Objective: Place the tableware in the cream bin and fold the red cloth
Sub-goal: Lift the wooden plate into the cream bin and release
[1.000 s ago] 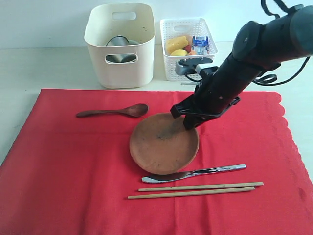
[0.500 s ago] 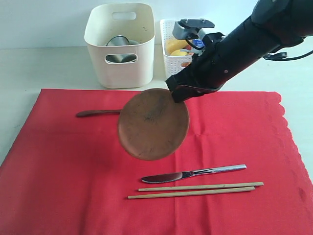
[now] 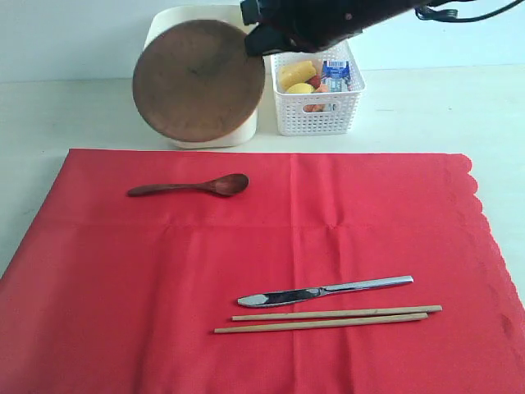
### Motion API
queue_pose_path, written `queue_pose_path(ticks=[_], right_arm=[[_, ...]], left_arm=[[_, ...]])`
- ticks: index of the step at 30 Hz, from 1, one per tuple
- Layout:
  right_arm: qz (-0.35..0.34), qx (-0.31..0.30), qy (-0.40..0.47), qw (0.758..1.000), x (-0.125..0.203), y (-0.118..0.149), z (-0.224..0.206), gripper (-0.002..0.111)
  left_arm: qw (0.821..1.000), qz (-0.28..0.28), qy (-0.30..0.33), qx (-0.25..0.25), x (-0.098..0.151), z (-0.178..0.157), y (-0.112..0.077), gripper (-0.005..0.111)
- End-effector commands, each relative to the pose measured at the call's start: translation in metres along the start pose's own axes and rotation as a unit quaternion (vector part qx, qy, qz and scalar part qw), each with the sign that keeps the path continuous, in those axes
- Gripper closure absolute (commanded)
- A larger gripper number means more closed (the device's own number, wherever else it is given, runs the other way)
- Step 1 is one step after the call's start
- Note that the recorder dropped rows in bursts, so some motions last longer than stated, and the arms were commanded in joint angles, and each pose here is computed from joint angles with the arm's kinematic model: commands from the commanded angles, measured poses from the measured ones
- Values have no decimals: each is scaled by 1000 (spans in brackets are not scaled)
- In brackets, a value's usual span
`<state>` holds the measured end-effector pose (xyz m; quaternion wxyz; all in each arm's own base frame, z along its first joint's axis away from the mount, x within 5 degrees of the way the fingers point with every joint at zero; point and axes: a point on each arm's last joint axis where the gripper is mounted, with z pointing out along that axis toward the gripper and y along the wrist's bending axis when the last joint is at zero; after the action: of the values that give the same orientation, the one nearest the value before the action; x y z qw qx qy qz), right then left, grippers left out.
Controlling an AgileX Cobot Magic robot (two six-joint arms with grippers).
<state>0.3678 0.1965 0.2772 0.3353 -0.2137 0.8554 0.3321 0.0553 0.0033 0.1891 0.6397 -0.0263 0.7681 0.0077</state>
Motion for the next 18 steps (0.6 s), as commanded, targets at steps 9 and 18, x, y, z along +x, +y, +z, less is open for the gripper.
queue_pose_path(ticks=[9,18], right_arm=[[154,33,-168,973,-54,-53,47,108],[177,40,-171,968,-51,-72,74,108]], left_arm=[[1000,-2,-3,4,0,0,0,104],[1000,-2,-3,4,0,0,0,104]])
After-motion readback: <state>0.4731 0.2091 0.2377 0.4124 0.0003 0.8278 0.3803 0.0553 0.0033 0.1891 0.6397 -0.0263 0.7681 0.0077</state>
